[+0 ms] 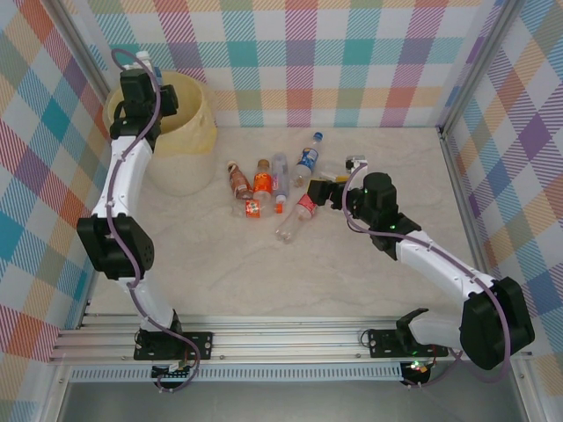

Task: Put the plastic bottles in the bin

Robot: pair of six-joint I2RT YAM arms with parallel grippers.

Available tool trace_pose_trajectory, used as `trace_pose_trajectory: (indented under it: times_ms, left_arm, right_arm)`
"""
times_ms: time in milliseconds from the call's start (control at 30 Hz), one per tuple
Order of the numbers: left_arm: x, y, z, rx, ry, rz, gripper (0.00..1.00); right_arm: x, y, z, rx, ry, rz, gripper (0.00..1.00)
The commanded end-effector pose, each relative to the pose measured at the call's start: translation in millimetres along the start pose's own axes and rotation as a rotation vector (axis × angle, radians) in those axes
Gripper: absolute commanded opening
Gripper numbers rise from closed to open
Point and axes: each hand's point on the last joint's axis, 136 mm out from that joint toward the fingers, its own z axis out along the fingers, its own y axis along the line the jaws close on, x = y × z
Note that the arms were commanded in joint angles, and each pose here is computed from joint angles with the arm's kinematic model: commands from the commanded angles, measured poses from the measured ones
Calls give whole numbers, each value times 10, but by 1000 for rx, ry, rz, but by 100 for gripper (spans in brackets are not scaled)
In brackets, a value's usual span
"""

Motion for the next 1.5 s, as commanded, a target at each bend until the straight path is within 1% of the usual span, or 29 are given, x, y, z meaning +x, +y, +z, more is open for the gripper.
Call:
trace_pose_trajectory:
  times_ms: [0,200,267,367,500,633,767,867,933,1067,1200,1300,1467]
  left_arm:
    - [30,-123,12,106,47,0,45]
    - [177,-269,118,204,127,-15,49]
    - [227,-279,145,209,150,-26,51]
    - [241,-310,145,225,167,-36,60]
    - [180,-410,68,282,174,-53,74]
    - [38,-509,-101,341,157,-86,90]
    - [-104,-565,-298,380,136,-113,100]
    - [-226,-639,-472,428,111,-132,100]
    - [-328,-723,-614,472,92,-169,100]
    - [-400,-907,-897,514,66,-203,100]
    - [-288,-1085,-1174,514,59,-204,100]
    - [-108,-1184,-1320,545,91,-235,100]
    - [207,-1387,-1605,641,103,-285,100]
  right_arm:
    - [-89,23,21,4,-12,5,100]
    - [-65,17,60,9,13,10,100]
    - [-70,16,71,10,15,13,100]
    - [-51,15,85,9,25,16,100]
    - [-46,5,84,15,27,15,100]
    - [-30,-20,96,27,34,24,100]
    - [60,-173,103,99,54,45,100]
    - [114,-261,114,140,69,53,100]
    - [119,-328,109,177,62,77,100]
    - [80,-458,71,257,36,114,100]
    - [111,-637,48,357,70,123,100]
    - [129,-733,66,378,84,142,100]
    - [165,-909,84,417,152,198,100]
